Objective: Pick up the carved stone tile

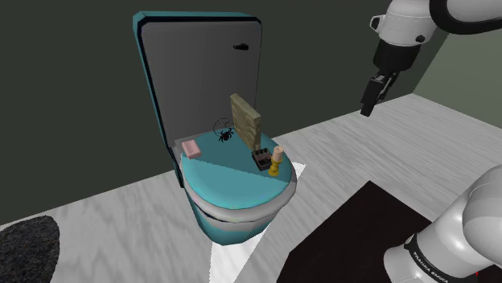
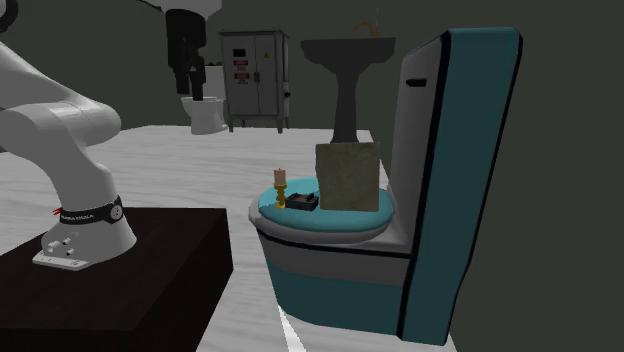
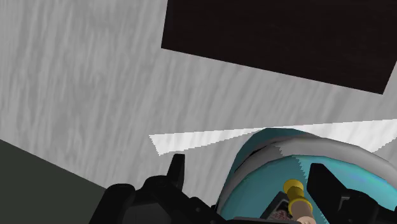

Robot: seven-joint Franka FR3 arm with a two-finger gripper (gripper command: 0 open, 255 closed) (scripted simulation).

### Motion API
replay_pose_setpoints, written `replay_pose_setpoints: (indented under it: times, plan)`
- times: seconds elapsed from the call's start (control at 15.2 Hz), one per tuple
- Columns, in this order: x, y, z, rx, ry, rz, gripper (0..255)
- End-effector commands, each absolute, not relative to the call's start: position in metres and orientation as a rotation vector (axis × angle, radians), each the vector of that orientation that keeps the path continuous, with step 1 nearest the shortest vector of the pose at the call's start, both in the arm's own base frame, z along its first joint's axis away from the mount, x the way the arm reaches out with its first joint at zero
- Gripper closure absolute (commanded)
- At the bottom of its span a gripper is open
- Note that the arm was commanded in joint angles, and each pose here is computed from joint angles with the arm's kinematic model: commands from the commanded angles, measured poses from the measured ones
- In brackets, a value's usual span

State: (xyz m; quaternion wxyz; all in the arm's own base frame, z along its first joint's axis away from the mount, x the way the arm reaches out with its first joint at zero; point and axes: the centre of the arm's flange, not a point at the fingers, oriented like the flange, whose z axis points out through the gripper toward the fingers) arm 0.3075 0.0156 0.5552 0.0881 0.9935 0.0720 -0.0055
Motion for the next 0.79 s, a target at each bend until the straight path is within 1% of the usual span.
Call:
replay_pose_setpoints:
  times: [0.0, 0.73]
  plan:
    - [0.308, 0.016, 0.555, 2.957, 0.214, -0.016, 0]
    - [0.432, 0.076, 0.509, 2.967, 0.108, -0.018, 0]
